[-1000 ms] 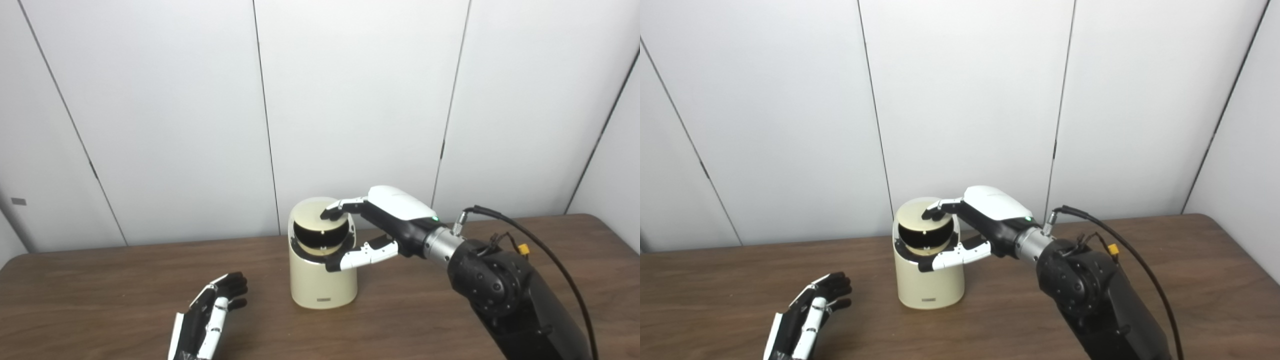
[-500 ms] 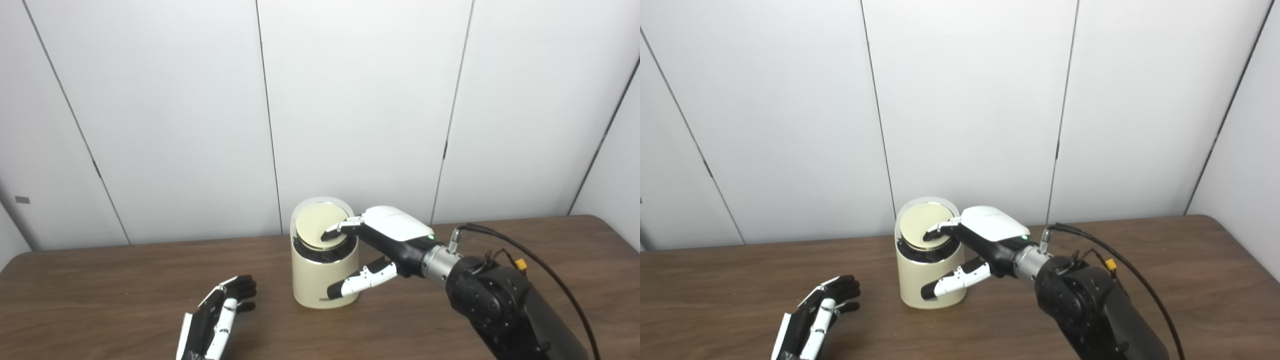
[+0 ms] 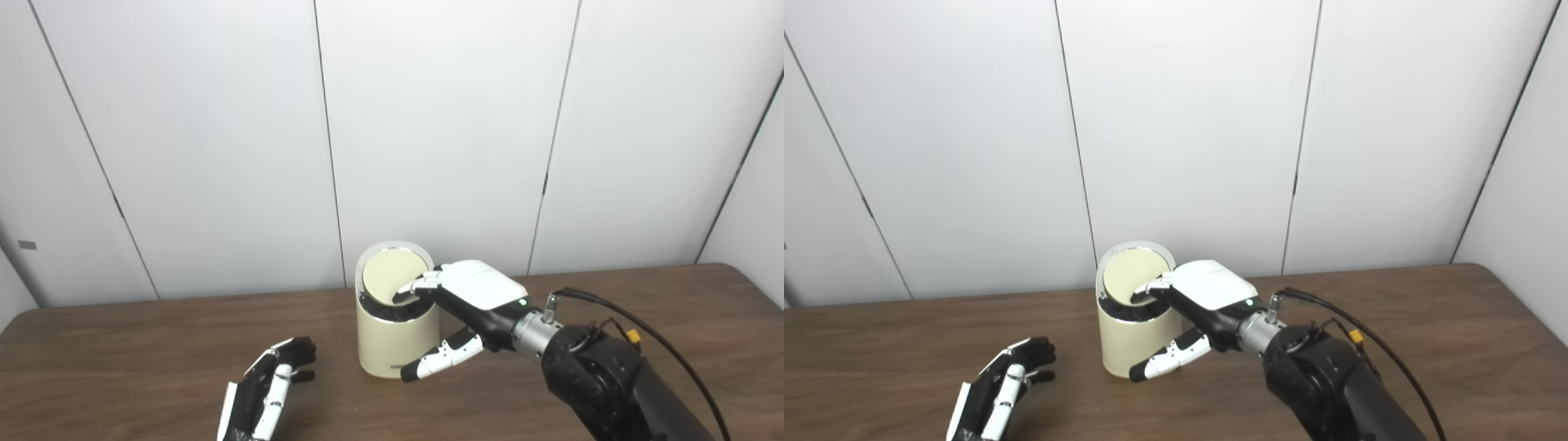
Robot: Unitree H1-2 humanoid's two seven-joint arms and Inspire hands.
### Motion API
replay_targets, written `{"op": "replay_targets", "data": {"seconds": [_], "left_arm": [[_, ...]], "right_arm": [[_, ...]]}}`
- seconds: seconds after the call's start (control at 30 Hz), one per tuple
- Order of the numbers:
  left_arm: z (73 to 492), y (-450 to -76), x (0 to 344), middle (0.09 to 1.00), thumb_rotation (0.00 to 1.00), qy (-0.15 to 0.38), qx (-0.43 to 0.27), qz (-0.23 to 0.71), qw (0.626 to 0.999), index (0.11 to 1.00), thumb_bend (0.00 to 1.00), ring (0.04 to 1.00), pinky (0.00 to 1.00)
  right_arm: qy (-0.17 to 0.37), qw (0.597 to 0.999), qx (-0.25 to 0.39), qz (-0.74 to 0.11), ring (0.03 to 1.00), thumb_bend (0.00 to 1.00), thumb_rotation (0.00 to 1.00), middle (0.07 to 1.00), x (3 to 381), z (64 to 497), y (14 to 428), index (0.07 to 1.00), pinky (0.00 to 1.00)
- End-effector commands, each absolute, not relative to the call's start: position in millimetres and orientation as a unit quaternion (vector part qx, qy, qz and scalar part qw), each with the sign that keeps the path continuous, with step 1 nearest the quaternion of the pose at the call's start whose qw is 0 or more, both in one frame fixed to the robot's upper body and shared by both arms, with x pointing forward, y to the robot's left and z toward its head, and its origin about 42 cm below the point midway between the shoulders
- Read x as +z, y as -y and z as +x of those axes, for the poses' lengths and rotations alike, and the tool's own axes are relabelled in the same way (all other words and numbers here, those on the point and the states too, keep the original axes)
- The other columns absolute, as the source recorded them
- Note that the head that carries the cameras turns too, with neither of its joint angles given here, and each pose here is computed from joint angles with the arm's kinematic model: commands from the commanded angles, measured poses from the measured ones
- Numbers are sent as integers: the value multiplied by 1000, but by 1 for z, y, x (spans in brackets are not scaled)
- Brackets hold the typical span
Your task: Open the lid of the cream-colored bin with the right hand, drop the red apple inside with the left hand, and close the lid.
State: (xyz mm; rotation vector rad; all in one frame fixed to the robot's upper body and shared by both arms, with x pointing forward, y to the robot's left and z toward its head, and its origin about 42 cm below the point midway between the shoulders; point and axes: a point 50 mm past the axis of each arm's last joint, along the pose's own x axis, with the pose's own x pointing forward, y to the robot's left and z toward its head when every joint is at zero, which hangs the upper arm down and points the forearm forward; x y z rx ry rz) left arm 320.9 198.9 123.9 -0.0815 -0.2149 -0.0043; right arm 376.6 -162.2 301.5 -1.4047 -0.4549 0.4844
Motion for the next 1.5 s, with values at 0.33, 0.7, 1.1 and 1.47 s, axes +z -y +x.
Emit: {"op": "replay_targets", "data": {"seconds": [0.33, 0.7, 1.1, 1.47], "left_arm": [[325, -194, 140, 710, 631, 141, -3, -41, 989, 697, 281, 722, 653], [323, -195, 141, 705, 627, 142, -3, -43, 989, 687, 287, 722, 662], [322, -196, 143, 704, 632, 142, -4, -43, 989, 685, 288, 723, 664], [322, -196, 145, 697, 632, 141, -3, -45, 989, 679, 291, 717, 662]], "right_arm": [[210, 587, 188, -759, 905, 804, 776, 845, 301, 380, 161, 820, 976], [201, 546, 183, -792, 911, 802, 818, 840, 291, 383, 162, 813, 955], [170, 584, 197, -769, 920, 794, 790, 859, 288, 390, 168, 831, 964], [158, 689, 222, -672, 899, 803, 741, 851, 297, 394, 173, 829, 953]]}}
